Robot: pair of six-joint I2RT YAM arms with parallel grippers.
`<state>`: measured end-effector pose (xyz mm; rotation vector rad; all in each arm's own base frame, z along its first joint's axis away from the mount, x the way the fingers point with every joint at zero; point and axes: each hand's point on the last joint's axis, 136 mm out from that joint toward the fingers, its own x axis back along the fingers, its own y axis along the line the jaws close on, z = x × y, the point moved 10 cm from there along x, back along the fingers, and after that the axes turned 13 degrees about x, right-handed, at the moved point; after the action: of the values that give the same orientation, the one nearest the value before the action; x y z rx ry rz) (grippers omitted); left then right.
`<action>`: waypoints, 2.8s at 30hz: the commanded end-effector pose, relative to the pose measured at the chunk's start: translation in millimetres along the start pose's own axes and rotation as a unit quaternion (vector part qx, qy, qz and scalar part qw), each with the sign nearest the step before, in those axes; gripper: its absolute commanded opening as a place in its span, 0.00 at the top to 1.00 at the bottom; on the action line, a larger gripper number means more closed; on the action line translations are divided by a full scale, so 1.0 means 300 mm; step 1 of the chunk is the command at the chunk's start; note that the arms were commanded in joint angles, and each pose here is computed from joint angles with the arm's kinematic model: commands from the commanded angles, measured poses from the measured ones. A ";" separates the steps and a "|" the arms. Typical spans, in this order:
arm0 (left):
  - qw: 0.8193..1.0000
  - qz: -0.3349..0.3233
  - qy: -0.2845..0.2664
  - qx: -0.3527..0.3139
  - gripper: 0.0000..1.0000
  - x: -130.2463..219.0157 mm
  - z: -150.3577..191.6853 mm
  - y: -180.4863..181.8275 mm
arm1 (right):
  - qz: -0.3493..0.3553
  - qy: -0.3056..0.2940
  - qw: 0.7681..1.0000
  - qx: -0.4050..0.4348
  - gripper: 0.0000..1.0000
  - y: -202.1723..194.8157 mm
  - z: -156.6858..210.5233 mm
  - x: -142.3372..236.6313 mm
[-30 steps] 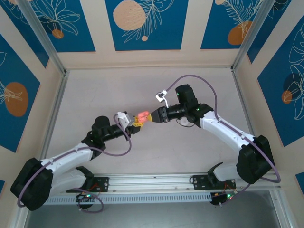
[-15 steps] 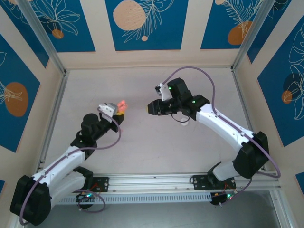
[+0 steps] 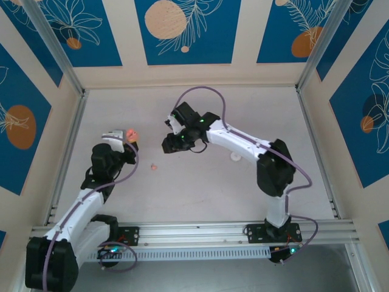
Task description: Insert wireless bluetooth earbuds into charging case
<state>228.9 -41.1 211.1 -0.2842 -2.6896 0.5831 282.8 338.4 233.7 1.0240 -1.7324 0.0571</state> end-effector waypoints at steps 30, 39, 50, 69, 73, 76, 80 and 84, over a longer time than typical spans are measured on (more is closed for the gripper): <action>0.997 -0.064 -0.025 0.038 0.86 0.063 -0.023 0.086 | -0.008 0.128 0.990 0.051 0.56 0.022 -0.018 -0.485; 0.997 -0.064 -0.024 0.039 0.85 0.068 -0.022 0.086 | 0.012 0.148 0.987 0.061 0.60 0.009 0.012 -0.528; 0.998 -0.054 -0.018 0.041 0.85 0.068 -0.025 0.080 | 0.052 0.147 0.986 0.054 0.68 -0.018 0.026 -0.462; 0.998 -0.003 0.006 0.068 0.87 0.036 -0.008 0.066 | 0.096 0.127 0.986 -0.047 0.69 -0.125 0.240 -0.193; 0.997 -0.004 0.004 0.071 0.87 0.034 -0.008 0.067 | 0.088 0.104 0.990 -0.034 0.66 -0.104 0.224 -0.154; 0.997 -0.008 0.003 0.074 0.87 0.035 -0.008 0.069 | 0.080 0.088 0.992 -0.036 0.64 -0.085 0.177 -0.145; 0.997 -0.016 0.002 0.075 0.86 0.034 -0.006 0.074 | 0.057 0.065 0.995 -0.054 0.63 -0.039 0.097 -0.155; 0.997 -0.019 -0.001 0.074 0.86 0.035 -0.008 0.076 | 0.031 0.062 0.995 -0.071 0.60 0.001 0.038 -0.203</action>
<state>221.5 -20.6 203.4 -0.2045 -2.5949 0.7415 279.6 351.1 185.4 0.8356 -1.6883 0.1011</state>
